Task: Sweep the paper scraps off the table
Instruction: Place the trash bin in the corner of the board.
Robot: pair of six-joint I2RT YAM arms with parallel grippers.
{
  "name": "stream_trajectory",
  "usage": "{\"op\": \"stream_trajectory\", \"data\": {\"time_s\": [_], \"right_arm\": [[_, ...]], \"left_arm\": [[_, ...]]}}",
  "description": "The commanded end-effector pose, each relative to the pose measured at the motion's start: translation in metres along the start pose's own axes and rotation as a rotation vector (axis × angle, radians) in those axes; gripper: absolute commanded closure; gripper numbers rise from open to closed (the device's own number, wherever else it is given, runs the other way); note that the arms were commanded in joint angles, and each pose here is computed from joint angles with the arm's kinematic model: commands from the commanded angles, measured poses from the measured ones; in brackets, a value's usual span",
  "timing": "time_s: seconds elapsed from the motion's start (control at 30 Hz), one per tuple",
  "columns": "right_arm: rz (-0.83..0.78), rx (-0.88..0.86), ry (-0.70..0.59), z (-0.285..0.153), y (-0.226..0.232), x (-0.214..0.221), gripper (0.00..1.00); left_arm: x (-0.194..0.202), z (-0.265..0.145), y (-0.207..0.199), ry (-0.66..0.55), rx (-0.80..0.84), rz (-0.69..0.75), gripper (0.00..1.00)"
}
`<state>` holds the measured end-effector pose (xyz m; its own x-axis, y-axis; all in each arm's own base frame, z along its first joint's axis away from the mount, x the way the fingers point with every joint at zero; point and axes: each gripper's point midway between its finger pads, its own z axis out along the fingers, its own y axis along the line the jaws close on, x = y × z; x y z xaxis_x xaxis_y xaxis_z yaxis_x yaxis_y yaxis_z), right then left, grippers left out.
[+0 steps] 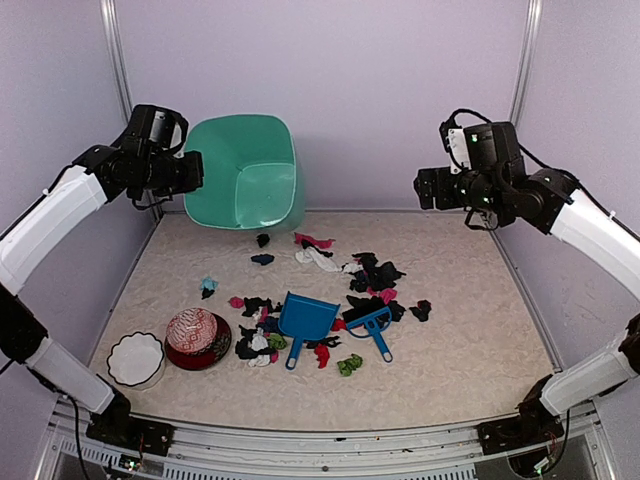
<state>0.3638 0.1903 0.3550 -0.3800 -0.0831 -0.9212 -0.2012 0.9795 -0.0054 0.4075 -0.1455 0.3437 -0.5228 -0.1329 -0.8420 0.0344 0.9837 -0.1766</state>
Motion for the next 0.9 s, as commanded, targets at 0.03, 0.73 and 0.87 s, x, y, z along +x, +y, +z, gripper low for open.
{"op": "stream_trajectory", "data": {"time_s": [0.03,0.73,0.87], "right_arm": [[0.028,-0.081,0.129,0.025,0.003,0.047,0.06],[0.028,-0.11,0.252,0.052,0.006,0.108,0.06],[0.031,-0.111,0.261,0.053,0.005,0.113,0.06]], "left_arm": [[-0.015,-0.02,0.051,-0.035,-0.128,-0.018,1.0],[0.029,0.025,0.138,0.19,-0.26,-0.042,1.0],[0.032,0.036,0.143,0.209,-0.262,-0.046,1.0]]}}
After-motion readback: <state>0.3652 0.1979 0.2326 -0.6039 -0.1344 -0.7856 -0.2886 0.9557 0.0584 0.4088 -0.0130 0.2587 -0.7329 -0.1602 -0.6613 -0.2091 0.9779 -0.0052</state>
